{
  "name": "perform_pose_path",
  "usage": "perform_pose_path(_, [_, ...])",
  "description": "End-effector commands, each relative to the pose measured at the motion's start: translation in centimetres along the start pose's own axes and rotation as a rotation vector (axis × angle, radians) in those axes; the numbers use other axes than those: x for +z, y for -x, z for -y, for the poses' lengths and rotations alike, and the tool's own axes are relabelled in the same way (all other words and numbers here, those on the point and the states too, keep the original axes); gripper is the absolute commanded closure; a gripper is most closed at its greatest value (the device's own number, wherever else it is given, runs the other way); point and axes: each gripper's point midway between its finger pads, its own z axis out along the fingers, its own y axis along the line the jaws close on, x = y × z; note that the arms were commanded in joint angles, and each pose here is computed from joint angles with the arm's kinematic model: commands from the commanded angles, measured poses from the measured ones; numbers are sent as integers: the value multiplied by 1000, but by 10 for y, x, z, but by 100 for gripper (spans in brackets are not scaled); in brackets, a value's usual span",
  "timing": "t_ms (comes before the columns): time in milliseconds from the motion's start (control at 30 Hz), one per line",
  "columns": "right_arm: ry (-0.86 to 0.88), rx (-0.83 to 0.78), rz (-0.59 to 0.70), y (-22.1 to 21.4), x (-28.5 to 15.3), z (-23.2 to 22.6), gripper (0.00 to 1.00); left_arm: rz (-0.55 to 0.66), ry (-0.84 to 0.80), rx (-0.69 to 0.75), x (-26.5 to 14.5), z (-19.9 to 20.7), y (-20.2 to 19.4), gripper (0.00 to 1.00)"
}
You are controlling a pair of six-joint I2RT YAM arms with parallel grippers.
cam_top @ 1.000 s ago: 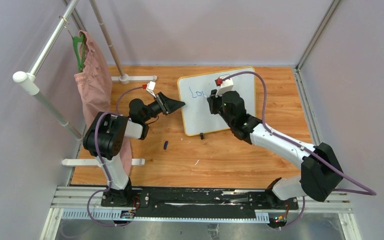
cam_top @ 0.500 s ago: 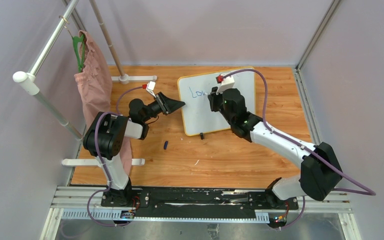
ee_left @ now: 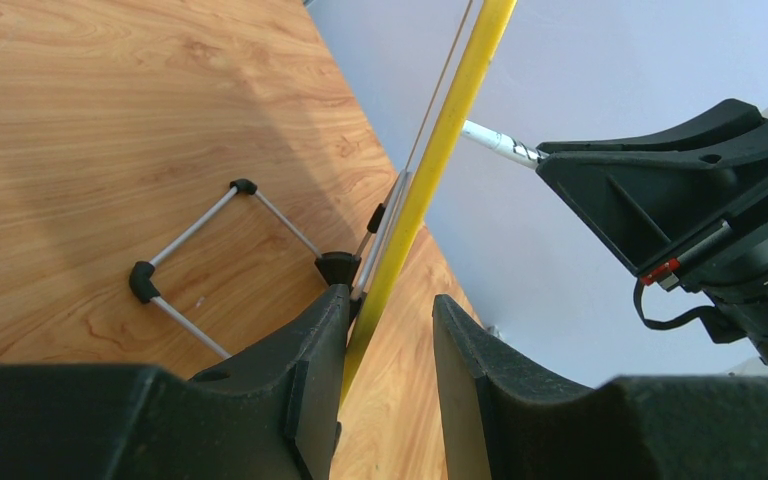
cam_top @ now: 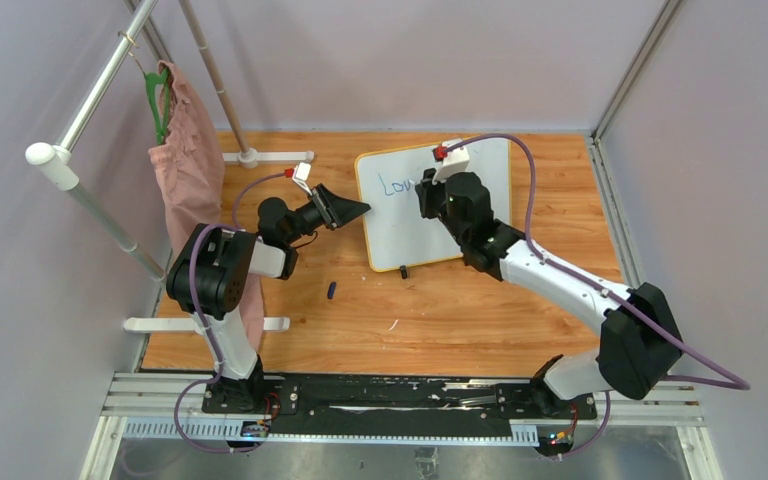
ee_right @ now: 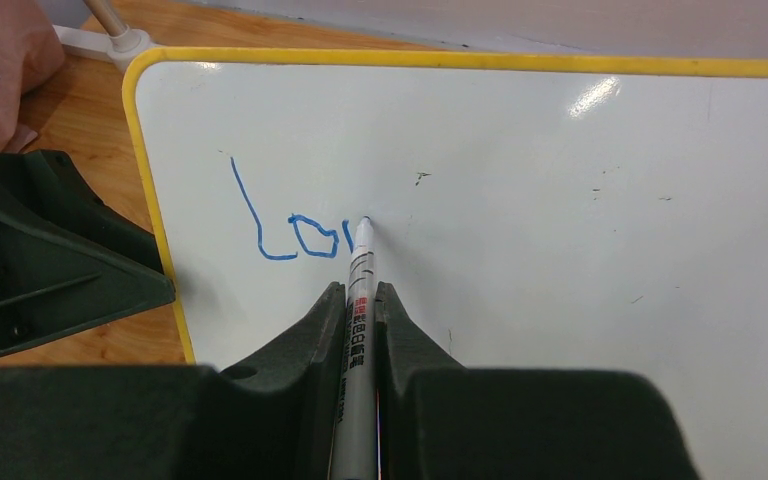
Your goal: Write a sentence on the whiteboard
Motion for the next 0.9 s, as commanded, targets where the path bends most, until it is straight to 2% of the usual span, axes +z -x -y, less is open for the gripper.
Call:
perform_pose_path(0, [-26, 18, 36, 12, -5, 11, 100, 3, -53, 43, 2, 14, 4, 59])
perform_pose_path(233, [-21, 31, 47, 12, -21, 15, 100, 5, -54, 45, 2, 14, 4, 59])
perform_pose_path(867, [-33, 49, 21, 5, -6, 19, 100, 5, -58, 44, 2, 15, 4, 59])
